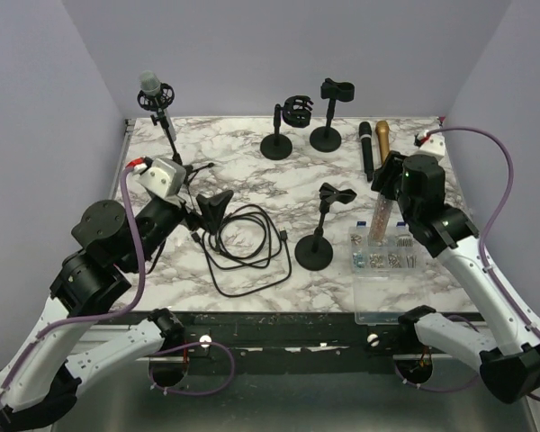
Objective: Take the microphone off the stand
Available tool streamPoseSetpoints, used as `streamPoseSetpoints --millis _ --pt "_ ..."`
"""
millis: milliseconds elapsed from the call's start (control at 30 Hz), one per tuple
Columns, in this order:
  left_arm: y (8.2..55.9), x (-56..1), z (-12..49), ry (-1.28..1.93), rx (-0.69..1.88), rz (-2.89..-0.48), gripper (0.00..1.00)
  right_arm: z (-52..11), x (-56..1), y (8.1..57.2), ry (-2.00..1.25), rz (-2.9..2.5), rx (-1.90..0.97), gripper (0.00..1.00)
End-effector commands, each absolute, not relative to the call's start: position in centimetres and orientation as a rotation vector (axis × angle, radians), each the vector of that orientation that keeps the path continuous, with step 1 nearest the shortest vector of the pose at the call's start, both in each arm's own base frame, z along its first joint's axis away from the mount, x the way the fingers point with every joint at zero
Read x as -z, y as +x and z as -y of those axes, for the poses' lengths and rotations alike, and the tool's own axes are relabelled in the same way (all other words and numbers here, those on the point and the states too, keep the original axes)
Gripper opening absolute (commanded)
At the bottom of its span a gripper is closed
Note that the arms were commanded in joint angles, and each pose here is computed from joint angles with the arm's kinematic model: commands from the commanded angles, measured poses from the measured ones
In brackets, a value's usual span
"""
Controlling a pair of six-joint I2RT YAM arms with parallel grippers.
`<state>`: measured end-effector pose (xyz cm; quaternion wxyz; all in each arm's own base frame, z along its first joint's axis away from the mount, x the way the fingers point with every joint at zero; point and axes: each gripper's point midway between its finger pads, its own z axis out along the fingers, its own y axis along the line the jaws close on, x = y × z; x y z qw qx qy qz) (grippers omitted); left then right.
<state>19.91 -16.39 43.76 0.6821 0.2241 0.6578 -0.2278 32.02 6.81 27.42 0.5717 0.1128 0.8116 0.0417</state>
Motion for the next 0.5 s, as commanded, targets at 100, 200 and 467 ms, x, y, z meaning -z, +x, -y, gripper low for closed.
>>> streamPoseSetpoints --millis 100,200,467 --pt "21.7 -39.6 12.8 0.403 0.287 -1.499 0.99 -5.2 -31.0 36.2 0.382 -1.817 0.072 0.01" --pt "21.7 -39.4 12.6 0.387 0.287 -1.482 0.98 -4.3 -31.0 38.4 0.386 -1.805 0.203 0.01" --pt "22.1 -38.8 12.2 0.371 0.277 -1.462 0.99 -0.1 -29.5 44.8 0.43 -1.801 0.545 0.01"
